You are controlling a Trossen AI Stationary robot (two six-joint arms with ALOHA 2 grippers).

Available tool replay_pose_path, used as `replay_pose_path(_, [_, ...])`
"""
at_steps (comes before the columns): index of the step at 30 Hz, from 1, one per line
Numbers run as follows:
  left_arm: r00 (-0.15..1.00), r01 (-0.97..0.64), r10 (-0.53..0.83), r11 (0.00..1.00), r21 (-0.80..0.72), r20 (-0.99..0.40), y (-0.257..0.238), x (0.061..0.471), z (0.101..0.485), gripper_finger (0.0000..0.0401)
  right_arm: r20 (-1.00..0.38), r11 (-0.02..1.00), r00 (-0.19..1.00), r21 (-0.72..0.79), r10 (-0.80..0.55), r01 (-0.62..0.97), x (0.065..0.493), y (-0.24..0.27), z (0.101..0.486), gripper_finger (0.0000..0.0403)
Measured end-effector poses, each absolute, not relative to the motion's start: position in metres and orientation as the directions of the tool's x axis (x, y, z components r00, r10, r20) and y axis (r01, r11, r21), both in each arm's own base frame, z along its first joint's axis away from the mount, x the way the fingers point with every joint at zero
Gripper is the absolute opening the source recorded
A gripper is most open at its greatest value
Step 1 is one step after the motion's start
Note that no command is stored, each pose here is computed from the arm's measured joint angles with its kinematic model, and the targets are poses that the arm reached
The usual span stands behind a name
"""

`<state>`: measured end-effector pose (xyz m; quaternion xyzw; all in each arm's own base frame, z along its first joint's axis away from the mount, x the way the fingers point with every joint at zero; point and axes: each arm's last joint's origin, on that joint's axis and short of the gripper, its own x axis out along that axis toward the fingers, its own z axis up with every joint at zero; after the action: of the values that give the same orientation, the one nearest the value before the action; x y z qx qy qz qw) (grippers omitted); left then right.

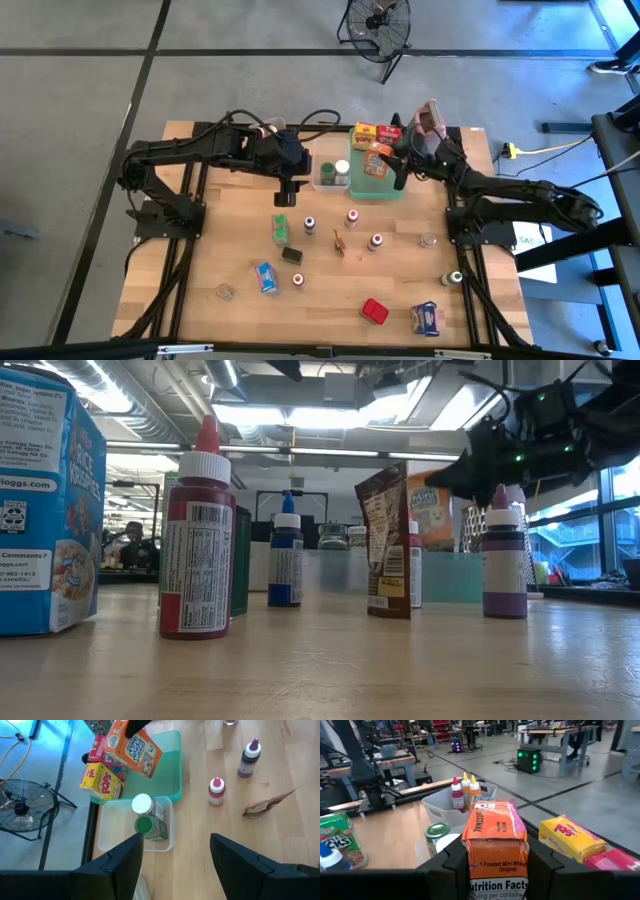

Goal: Pick & Place Kitchen Items
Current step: Put the orange cereal box into the green bin

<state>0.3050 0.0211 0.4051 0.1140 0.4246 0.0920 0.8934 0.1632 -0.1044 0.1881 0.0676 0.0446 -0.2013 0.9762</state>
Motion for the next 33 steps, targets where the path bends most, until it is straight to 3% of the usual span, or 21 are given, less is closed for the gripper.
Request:
replay_pose_path(5, [0.621, -0.075, 0.264, 0.957, 0.279, -0.738, 0.022, 0.305, 0.405, 0.0224, -0.171, 0.914, 0.917, 0.135, -0.359, 0.383, 0.165, -0.116, 0.174, 0.0133])
replay_pose_path(33, [0.623, -0.131, 0.219, 0.976, 0.176, -0.751, 0.036, 0.304, 0.405, 0.0222, -0.207, 0.954, 0.944, 0.102, -0.256, 0.282, 0.191, -0.169, 0.133, 0.0133])
